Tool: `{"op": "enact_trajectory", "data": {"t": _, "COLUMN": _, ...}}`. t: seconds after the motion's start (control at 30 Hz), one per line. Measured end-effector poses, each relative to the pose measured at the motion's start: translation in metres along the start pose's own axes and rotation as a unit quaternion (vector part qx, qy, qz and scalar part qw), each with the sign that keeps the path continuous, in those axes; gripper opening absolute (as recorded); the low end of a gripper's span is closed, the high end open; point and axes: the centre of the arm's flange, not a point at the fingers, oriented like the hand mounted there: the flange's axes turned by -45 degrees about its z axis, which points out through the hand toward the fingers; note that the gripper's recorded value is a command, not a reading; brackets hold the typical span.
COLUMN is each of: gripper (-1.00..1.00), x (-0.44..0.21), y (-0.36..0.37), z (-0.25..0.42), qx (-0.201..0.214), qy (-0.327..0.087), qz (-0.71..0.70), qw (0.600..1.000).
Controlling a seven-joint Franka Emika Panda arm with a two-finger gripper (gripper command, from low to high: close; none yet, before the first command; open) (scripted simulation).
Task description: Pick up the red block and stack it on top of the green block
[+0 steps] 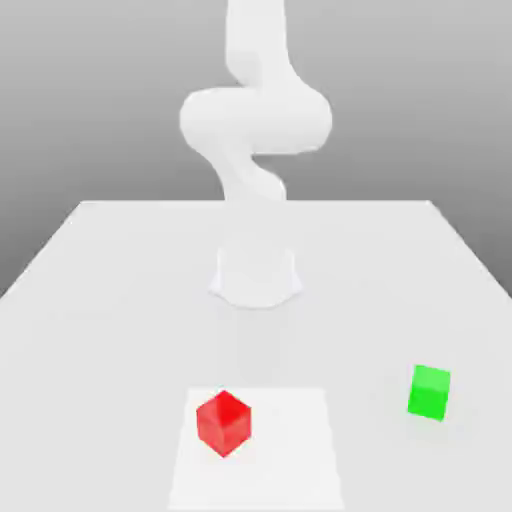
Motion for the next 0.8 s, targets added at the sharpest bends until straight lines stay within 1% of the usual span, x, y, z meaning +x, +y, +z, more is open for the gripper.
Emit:
{"op": "enact_trajectory", "data": {"t": 0.13, "gripper": 0.0, "x": -0.027, "y": 0.014, "z": 0.101, "qx": -0.004, "qy": -0.075, "qz": 0.072, "qw": 0.995}}
{"op": "enact_trajectory", "data": {"t": 0.27, "gripper": 0.0, "x": -0.071, "y": 0.025, "z": 0.185, "qx": -0.021, "qy": -0.143, "qz": 0.137, "qw": 0.98}}
{"op": "enact_trajectory", "data": {"t": 0.4, "gripper": 0.0, "x": -0.13, "y": 0.037, "z": 0.256, "qx": -0.051, "qy": -0.206, "qz": 0.198, "qw": 0.957}}
{"op": "enact_trajectory", "data": {"t": 0.53, "gripper": 0.0, "x": -0.199, "y": 0.05, "z": 0.31, "qx": -0.093, "qy": -0.264, "qz": 0.253, "qw": 0.926}}
{"op": "enact_trajectory", "data": {"t": 0.67, "gripper": 0.0, "x": -0.27, "y": 0.066, "z": 0.346, "qx": -0.142, "qy": -0.308, "qz": 0.302, "qw": 0.891}}
{"op": "enact_trajectory", "data": {"t": 0.8, "gripper": 0.0, "x": -0.303, "y": 0.069, "z": 0.378, "qx": -0.15, "qy": -0.316, "qz": 0.306, "qw": 0.886}}
